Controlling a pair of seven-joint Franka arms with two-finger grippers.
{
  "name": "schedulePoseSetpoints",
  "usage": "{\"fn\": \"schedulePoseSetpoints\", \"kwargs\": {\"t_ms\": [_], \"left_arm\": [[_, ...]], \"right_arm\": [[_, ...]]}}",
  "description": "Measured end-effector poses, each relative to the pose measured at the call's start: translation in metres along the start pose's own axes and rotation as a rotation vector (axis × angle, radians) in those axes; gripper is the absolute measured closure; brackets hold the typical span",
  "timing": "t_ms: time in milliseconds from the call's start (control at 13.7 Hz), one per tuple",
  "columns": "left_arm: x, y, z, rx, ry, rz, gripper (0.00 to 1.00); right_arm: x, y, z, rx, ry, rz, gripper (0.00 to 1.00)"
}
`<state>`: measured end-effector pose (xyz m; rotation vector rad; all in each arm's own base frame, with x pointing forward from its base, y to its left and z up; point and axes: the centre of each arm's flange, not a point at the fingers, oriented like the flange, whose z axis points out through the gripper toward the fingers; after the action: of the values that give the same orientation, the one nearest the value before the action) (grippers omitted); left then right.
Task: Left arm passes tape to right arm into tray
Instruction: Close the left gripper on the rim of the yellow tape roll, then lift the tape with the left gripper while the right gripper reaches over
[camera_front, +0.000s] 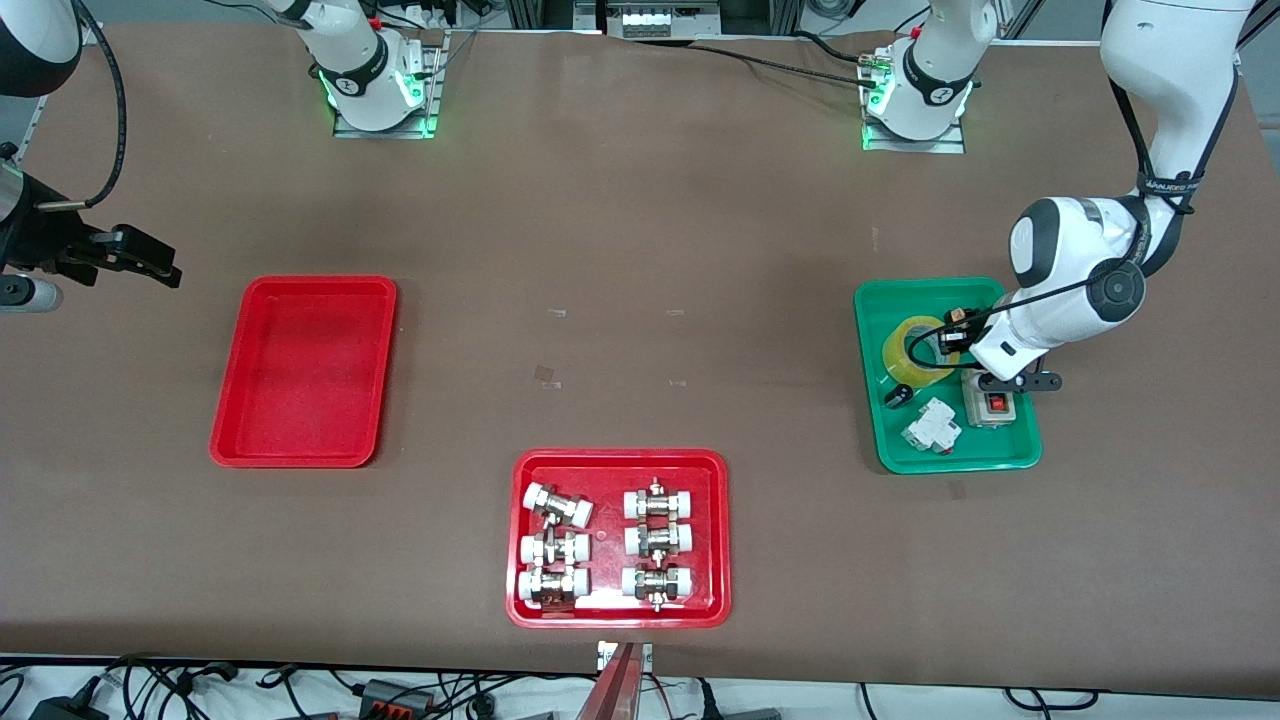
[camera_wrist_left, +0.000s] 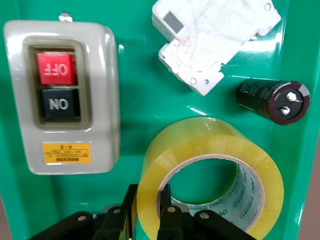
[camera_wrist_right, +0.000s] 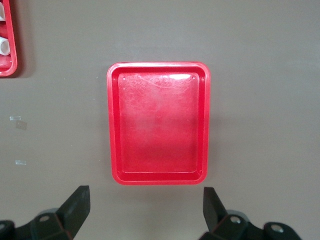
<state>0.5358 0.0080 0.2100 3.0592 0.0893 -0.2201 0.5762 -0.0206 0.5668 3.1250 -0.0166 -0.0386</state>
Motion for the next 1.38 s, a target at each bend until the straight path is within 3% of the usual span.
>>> {"fn": "schedulePoseSetpoints", "kwargs": {"t_ms": [583, 1020, 1166, 1385], "left_arm": [[-0.015, 0.004, -0.098, 0.041, 0.042, 0.037, 0.79], [-0.040, 0.037, -0.245, 0.080, 0.048, 0.086, 0.79], [-0.042, 0.062, -0.292, 0.011, 0.067, 0.098, 0.79], [-0.043, 0.091, -0.310, -0.110, 0.064, 0.115, 0.79]], "right_arm": [[0.000, -0.001, 0.000, 0.000, 0.000, -0.001, 0.00], [-0.003, 0.000, 0.000, 0.001, -0.018, 0.000, 0.00], [-0.005, 0.000, -0.001, 0.001, -0.024, 0.000, 0.00], [-0.007, 0.000, -0.004, 0.001, -0.025, 0.000, 0.00]]}}
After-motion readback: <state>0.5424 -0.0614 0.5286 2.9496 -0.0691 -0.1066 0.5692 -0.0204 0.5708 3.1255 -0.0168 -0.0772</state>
